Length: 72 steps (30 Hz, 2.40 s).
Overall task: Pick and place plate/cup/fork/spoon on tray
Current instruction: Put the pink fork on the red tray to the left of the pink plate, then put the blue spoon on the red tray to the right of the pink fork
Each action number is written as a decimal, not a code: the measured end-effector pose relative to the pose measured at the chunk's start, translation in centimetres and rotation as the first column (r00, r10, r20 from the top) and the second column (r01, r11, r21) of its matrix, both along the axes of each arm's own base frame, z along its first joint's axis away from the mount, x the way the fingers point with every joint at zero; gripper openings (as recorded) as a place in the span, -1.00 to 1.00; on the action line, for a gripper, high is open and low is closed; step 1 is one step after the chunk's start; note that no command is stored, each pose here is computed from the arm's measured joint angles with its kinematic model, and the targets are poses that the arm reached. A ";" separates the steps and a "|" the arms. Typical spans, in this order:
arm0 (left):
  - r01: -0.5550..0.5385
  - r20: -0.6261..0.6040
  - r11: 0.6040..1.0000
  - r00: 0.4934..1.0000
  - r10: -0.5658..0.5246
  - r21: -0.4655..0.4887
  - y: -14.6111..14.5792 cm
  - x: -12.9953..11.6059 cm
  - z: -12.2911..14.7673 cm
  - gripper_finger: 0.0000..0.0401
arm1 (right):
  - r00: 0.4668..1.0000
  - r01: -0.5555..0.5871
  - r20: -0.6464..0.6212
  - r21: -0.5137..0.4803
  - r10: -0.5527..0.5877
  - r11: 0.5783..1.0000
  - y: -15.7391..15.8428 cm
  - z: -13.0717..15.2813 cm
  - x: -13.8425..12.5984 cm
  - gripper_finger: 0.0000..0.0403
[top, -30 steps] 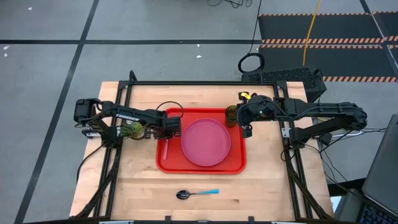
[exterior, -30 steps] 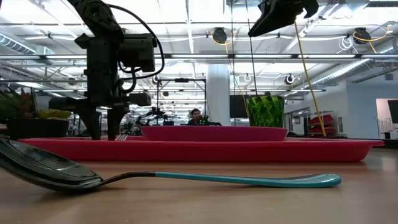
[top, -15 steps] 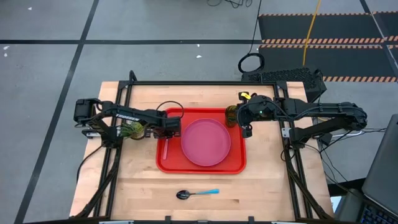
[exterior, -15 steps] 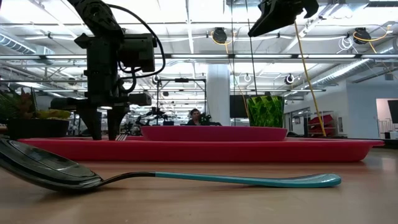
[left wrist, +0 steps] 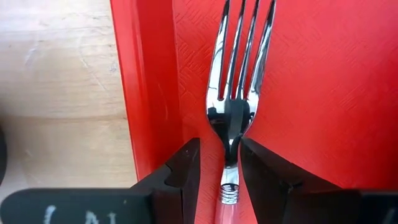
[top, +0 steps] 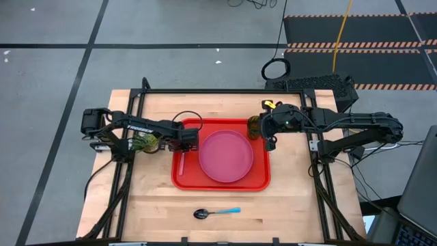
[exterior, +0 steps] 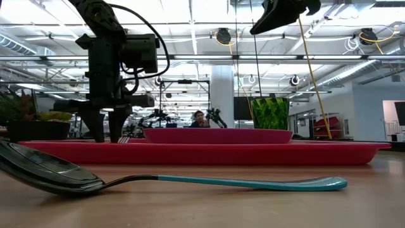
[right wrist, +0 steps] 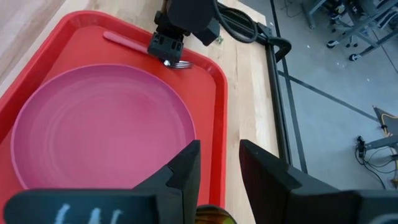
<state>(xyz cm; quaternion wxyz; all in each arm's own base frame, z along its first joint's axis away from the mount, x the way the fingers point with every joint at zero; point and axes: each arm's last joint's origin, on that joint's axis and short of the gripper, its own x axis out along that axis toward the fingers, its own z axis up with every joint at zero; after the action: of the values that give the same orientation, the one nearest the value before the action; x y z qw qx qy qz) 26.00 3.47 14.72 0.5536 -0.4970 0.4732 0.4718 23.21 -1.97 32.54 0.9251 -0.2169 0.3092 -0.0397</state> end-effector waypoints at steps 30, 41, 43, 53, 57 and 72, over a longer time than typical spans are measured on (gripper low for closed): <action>0.329 0.170 0.634 0.786 -0.595 0.700 -3.5 0.3 9.6 -0.43 | 0.983 -0.001 0.181 -0.011 0.003 1.000 -0.1 1.2 1.2 -0.48; 0.307 -0.047 0.159 0.569 -0.821 0.938 -3.7 3.2 12.6 -0.43 | 0.900 0.070 0.429 0.022 -0.073 0.997 -0.3 -1.6 2.2 -0.48; 0.312 -0.069 0.119 0.531 -0.845 0.942 -3.8 3.3 12.8 -0.43 | 0.905 0.130 0.403 0.032 -0.132 0.991 -0.4 -1.3 2.1 -0.48; 0.262 -0.132 -0.067 0.239 -0.962 0.963 -4.3 3.9 13.9 -0.43 | 0.949 0.192 0.220 0.160 -0.224 0.968 0.9 1.6 2.3 -0.48; 0.251 -0.134 -0.103 0.112 -0.985 0.962 -3.8 4.0 13.9 -0.43 | 0.957 0.229 0.149 0.148 -0.251 0.962 2.2 1.7 3.3 -0.48; 0.217 -0.140 -0.106 0.148 -0.979 0.970 -1.9 -1.5 16.6 -0.43 | 0.967 0.242 -0.006 0.313 -0.253 0.918 7.2 -0.2 6.1 -0.48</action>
<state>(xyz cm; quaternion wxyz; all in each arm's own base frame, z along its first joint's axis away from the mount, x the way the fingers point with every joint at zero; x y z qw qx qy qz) 24.46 1.56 31.30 0.9925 0.0874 0.0825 0.0245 29.34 5.20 32.31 0.9404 -0.0268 0.3204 -0.1110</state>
